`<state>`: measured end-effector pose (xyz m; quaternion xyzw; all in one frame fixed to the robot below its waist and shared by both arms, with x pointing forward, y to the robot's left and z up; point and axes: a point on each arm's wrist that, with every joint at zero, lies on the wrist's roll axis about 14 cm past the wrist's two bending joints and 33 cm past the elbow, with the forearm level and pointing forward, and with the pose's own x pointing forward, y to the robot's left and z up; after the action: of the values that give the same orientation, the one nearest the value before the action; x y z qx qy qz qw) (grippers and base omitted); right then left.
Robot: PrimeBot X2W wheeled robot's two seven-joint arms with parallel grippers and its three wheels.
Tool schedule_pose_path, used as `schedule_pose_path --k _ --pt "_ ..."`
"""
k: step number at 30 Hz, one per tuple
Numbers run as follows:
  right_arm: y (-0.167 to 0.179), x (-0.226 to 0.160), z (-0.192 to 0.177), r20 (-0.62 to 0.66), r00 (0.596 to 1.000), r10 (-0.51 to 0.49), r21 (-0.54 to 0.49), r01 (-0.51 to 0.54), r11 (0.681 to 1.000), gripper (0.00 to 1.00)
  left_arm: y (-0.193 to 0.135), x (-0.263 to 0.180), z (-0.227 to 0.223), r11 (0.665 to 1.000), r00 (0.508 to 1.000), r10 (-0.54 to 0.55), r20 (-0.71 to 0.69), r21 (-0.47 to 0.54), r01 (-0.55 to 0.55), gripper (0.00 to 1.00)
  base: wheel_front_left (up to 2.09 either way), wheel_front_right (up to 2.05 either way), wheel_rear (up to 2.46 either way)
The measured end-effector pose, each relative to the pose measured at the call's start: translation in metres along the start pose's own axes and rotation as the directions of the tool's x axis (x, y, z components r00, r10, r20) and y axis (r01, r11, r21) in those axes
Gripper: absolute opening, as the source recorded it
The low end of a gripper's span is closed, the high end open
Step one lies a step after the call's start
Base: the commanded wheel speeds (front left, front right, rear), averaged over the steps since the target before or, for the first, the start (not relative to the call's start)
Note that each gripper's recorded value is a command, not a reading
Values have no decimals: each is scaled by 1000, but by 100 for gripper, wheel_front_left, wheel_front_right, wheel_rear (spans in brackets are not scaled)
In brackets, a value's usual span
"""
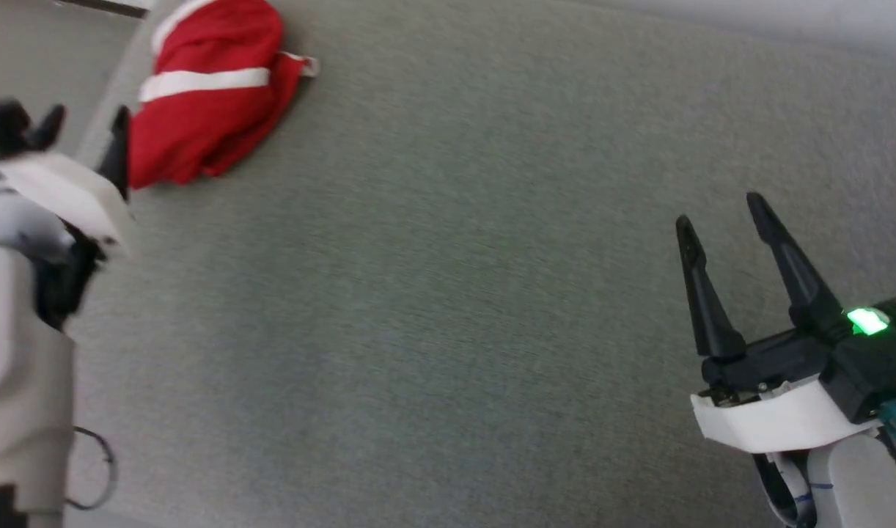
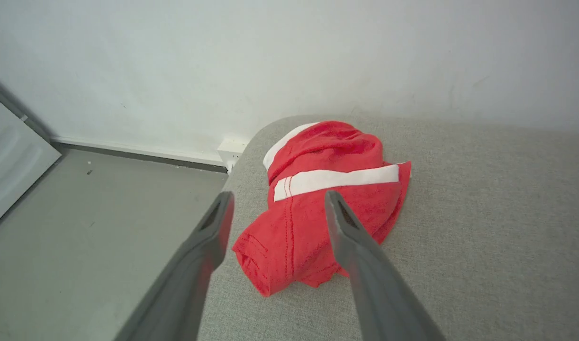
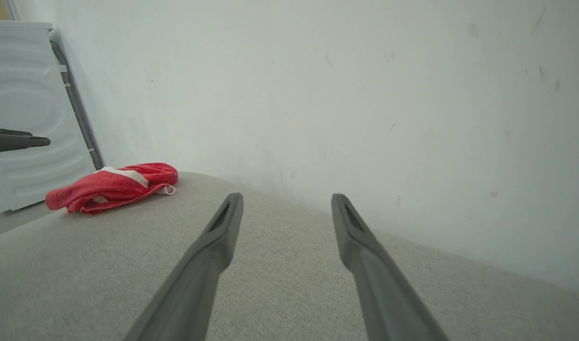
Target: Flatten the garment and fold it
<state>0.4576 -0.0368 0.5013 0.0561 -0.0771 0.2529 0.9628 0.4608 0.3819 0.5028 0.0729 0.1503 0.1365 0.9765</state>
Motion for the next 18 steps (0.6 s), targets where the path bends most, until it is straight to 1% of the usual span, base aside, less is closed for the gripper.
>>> schedule_pose_path --k 3,6,11,14,16,17,18 --pt "-16 -1 -7 -7 999 -37 -1 37 999 100 -8 30 -15 1000 988 -29 -149 -15 27 100 0 0 0" --pt "-29 -6 -19 -36 997 -69 -4 69 998 100 -23 52 -36 997 951 -70 -300 -62 53 100 0 0 0" --pt "-47 -16 -40 -90 989 -117 -10 117 993 100 -37 79 -62 992 889 -110 -444 -104 70 100 0 0 0" --pt "-58 -23 -50 -121 982 -147 -14 146 989 100 -40 86 -86 991 839 -113 -531 -121 57 100 0 0 0" --pt "-63 -28 -56 -139 977 -164 -17 163 986 100 -39 90 -96 992 820 -110 -562 -117 53 100 0 0 0" --pt "-65 -30 -58 -148 974 -172 -19 171 985 100 -38 92 -97 991 820 -110 -562 -123 49 35 0 0 0" --pt "-68 -32 -60 -156 971 -180 -23 179 984 100 -38 95 -97 990 822 -111 -559 -131 44 0 0 0 0"
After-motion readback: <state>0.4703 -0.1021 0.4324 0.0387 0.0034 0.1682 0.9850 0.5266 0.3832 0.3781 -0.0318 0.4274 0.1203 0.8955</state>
